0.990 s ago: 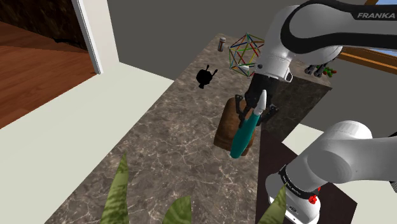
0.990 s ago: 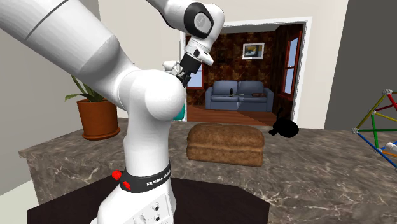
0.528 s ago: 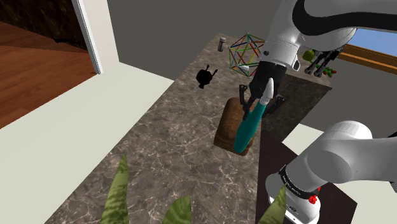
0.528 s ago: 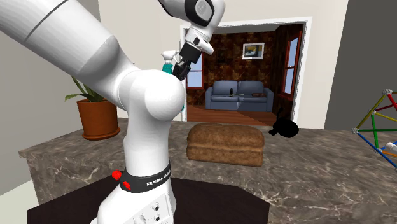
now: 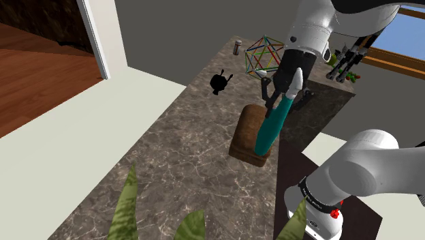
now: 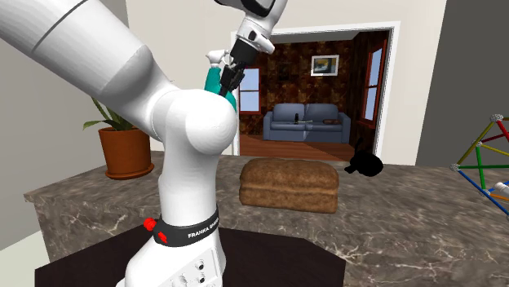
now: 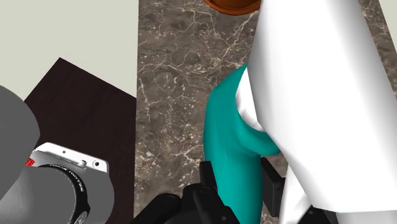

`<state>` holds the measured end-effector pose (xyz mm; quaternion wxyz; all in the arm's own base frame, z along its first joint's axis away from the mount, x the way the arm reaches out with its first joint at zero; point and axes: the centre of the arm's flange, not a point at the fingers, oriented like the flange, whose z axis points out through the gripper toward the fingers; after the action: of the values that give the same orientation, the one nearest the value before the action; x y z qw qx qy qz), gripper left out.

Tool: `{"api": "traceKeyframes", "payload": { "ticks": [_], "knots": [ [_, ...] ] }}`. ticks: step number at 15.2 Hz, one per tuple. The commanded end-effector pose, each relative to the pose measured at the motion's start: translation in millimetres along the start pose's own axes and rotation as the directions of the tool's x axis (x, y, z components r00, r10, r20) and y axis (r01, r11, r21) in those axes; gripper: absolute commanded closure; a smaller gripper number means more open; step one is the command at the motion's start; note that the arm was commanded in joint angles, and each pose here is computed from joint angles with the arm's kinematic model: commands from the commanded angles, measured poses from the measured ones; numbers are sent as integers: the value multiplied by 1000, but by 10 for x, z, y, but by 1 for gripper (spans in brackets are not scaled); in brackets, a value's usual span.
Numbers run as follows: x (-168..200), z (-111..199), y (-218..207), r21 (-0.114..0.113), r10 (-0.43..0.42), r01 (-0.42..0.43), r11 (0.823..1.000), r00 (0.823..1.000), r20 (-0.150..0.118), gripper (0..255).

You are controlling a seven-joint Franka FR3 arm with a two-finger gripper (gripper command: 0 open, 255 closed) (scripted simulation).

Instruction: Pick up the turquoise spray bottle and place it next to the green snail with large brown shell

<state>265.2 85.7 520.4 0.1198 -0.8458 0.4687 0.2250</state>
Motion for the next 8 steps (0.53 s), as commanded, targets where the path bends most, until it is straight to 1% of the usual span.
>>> {"api": "traceKeyframes", "payload": {
  "ticks": [1, 8],
  "knots": [
    [-60, -91, 3, 0, 0, 0, 1000, 1000, 0, 255],
    [-242, -413, 6, 0, 0, 0, 1000, 1000, 0, 255]
  ]
}}
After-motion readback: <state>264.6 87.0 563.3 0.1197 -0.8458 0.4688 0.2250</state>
